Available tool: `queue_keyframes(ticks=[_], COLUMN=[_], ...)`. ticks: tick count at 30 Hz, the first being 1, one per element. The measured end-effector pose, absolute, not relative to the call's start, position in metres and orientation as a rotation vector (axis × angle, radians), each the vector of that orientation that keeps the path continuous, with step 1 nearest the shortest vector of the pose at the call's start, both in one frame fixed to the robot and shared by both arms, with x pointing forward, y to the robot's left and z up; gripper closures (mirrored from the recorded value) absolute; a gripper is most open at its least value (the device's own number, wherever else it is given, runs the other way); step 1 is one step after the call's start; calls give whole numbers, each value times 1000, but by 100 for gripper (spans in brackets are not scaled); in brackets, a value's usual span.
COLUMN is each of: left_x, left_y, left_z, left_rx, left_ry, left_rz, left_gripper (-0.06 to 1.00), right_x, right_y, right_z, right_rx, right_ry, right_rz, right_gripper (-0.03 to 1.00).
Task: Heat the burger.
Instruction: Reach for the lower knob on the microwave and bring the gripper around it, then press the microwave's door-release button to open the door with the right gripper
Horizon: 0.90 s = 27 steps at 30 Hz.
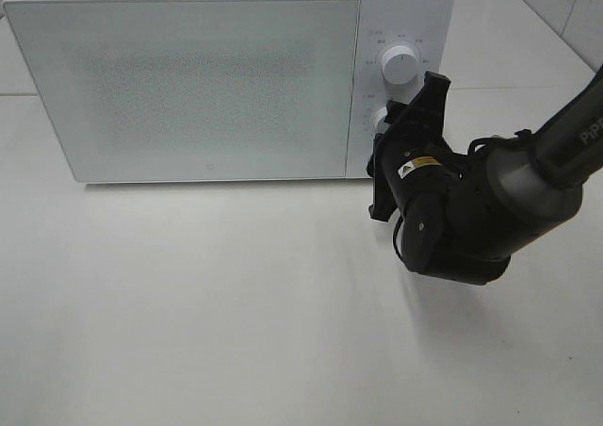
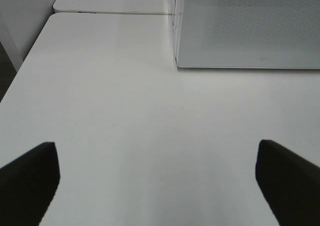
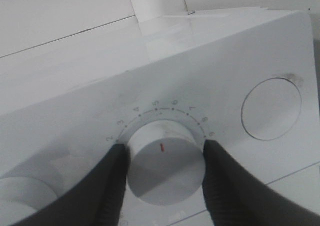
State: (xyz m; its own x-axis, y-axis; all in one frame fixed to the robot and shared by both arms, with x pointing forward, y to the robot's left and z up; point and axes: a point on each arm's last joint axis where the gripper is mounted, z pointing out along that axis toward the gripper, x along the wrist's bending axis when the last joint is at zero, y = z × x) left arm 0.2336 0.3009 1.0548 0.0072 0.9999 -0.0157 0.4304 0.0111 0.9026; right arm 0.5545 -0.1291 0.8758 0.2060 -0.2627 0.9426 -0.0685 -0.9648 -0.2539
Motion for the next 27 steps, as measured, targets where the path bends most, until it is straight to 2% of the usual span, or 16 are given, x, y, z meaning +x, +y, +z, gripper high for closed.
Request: queue_keyframes(ticks=[8,17,27], left_x=[234,234,234], left_y=[301,301,301], left_z=[1055,1055,1055], left_rx=[1522,1522,1522], left_ry=[1527,1527,1527], left_rz=[947,947,947], left_gripper=[-5,-5,-5], right_x=[555,554,551], right_y=[-128,-125,-115], right_z=[876,877,882], right_rx=[-2336,-2378,-2358], right_ry=[305,194,23], right_rz=[-1878,-1918,-1953], right_gripper=[50,33,30])
